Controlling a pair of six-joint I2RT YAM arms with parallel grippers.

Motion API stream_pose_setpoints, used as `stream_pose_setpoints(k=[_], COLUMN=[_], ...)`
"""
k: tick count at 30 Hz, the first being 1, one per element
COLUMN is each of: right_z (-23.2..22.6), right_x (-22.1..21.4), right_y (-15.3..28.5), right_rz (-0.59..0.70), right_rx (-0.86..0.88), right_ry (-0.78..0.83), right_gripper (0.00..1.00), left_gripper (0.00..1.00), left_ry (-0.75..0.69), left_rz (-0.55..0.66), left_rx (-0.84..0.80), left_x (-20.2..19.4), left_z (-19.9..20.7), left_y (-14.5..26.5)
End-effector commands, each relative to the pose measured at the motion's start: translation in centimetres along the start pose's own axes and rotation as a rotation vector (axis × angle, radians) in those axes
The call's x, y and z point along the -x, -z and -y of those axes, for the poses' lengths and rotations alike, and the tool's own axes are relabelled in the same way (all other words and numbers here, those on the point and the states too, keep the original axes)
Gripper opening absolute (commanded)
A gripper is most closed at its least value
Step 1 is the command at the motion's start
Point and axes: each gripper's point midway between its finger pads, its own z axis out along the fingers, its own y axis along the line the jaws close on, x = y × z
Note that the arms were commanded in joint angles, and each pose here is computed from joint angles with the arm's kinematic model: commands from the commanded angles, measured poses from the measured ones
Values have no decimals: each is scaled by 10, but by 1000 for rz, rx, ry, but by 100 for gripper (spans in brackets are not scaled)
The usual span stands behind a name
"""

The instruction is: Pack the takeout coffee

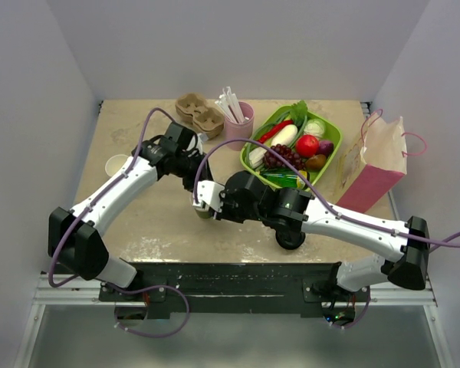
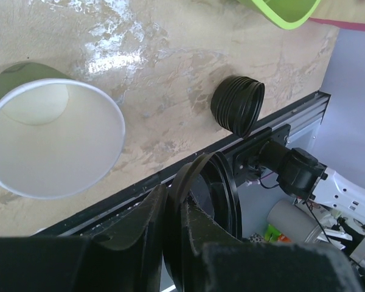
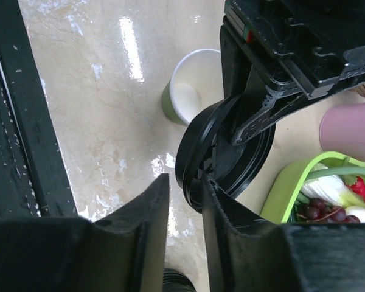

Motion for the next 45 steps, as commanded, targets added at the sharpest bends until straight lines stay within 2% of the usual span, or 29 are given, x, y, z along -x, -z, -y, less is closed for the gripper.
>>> stream_pose_setpoints(k=[1, 8, 10, 15, 16, 18, 19, 21, 22, 23, 25, 27, 28, 30, 32, 35, 37, 41, 42, 45], right_z=[5, -2, -2, -8, -12, -16, -18, -19, -13, -15, 0, -2, 19, 17, 21, 23, 25, 26, 26, 22], right_x=[25, 25, 28, 43, 49, 57, 65, 70, 73, 76, 77, 75, 74, 68, 67, 66, 65, 60, 57, 46], right_y=[6, -2, -3, 2, 4, 8, 12, 14, 17, 18, 18, 18, 18, 13, 8, -3, -12, -30, -35, -49], right_rz=[105, 99, 106, 167, 195, 233, 264, 288, 305, 323, 357, 385, 423, 421, 418, 409, 396, 376, 362, 328], right_rx=[-20, 10, 10, 54, 77, 103, 124, 134, 130, 168, 190, 311, 312, 405, 430, 481, 504, 531, 525, 532], right_ry=[-61, -76, -84, -134, -153, -178, -206, -246, -296, -322, -451, -551, -648, -707, -752, -802, -841, -893, -900, -911], right_gripper=[29, 31, 28, 0, 0, 0, 0, 0, 0, 0, 0, 0, 0, 0, 0, 0, 0, 0, 1, 2], left_gripper=[12, 14, 14, 17, 27, 38, 57, 80, 96, 100, 100, 100, 100, 100, 100, 100, 100, 100, 100, 100], left_ry=[-50, -84, -81, -91, -104, -111, -120, -134, -125, -125, -112, -108, -88, -39, -25, -11, -1, 33, 46, 69], left_rz=[7, 31, 18, 21, 43, 80, 115, 209, 252, 304, 401, 545, 597, 714, 764, 737, 677, 650, 592, 551], left_rx=[-57, -91, -79, -69, -61, -45, -35, 2, 16, 20, 59, 115, 144, 241, 247, 273, 287, 233, 207, 199], left_x=[-1, -3, -7, -11, -7, -4, 2, 14, 19, 24, 37, 50, 54, 58, 55, 46, 36, 35, 26, 22], left_z=[19, 27, 25, 24, 25, 24, 25, 23, 22, 23, 19, 14, 9, -10, -17, -36, -50, -73, -82, -102], left_y=[16, 30, 32, 40, 43, 50, 55, 66, 72, 82, 100, 130, 141, 166, 176, 162, 143, 122, 107, 92])
